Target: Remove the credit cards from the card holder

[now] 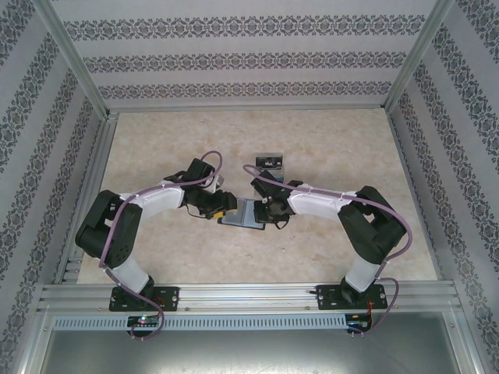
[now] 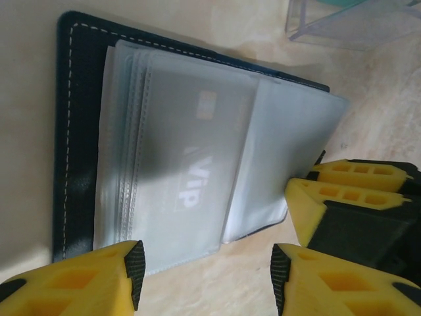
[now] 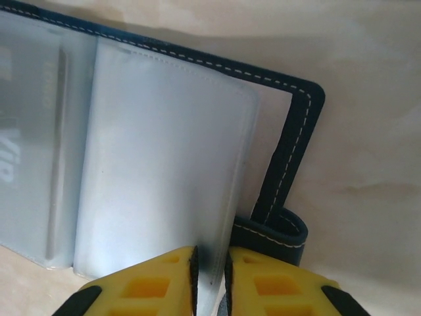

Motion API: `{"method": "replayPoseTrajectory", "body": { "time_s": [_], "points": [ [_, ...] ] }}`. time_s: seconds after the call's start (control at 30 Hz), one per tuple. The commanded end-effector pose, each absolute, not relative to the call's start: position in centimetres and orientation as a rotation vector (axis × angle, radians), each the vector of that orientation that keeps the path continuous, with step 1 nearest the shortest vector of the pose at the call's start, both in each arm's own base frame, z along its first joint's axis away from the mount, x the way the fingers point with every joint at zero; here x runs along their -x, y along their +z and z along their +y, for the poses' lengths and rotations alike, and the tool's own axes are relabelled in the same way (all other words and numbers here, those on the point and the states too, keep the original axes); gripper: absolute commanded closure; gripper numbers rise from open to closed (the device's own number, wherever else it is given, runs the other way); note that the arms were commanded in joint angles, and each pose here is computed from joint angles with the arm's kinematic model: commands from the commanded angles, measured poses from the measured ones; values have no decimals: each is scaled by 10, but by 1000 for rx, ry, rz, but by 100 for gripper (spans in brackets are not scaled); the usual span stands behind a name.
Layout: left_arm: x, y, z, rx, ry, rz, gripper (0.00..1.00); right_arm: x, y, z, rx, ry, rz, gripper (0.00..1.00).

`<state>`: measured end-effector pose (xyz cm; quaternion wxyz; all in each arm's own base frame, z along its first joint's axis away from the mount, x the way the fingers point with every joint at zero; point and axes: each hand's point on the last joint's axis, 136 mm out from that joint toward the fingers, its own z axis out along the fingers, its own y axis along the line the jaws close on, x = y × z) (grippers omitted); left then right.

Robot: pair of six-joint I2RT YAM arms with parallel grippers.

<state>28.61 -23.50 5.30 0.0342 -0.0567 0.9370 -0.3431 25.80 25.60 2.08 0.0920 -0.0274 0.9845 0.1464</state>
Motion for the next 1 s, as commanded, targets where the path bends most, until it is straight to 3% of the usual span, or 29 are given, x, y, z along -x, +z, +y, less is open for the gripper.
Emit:
{"method": "replayPoseTrajectory", "body": {
  "time_s": [0.0, 0.57, 0.97],
  "points": [
    [-295, 56, -244, 125, -1077, 2848, 44, -251, 9, 249, 44, 400, 2958, 79],
    [-291, 38, -253, 126, -1112, 2878, 43, -249, 3, 252, 44, 409, 2978, 79],
    [-288, 45, -279, 79, -1251, 2841, 31, -247, 0, 251, 38, 406, 2990, 79]
  ]
}}
